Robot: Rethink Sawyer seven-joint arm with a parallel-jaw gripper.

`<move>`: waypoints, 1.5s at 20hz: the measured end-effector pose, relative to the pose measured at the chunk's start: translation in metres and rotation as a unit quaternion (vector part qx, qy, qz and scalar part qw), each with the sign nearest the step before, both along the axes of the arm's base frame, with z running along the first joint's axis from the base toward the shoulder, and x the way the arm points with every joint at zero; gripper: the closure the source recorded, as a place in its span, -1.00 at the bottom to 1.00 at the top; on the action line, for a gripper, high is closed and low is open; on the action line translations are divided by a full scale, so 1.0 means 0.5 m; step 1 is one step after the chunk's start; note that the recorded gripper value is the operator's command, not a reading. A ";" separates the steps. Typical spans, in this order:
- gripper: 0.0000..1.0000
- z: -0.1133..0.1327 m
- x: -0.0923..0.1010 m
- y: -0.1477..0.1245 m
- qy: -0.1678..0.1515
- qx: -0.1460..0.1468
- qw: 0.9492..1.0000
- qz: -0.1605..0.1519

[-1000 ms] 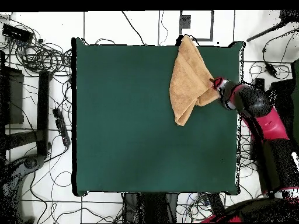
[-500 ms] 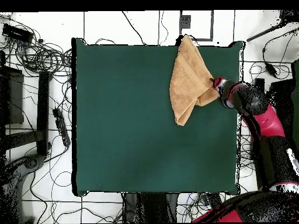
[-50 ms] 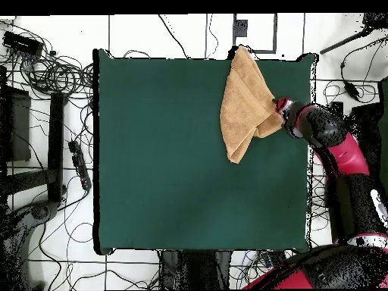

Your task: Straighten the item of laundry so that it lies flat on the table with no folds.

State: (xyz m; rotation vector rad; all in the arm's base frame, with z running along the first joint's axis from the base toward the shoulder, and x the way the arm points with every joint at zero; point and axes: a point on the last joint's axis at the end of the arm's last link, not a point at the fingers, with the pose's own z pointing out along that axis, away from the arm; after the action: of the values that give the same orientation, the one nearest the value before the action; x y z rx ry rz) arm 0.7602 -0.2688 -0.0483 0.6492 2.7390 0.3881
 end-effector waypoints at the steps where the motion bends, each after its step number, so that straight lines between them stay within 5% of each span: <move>1: -1.00 0.000 0.000 0.000 0.000 0.001 1.000 0.000; 30: -1.00 0.000 0.008 -0.013 -0.010 0.027 1.000 -0.012</move>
State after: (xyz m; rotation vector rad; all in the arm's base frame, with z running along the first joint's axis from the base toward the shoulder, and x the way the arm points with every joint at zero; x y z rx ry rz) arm 0.7643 -0.2755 -0.0485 0.6875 2.7070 0.4618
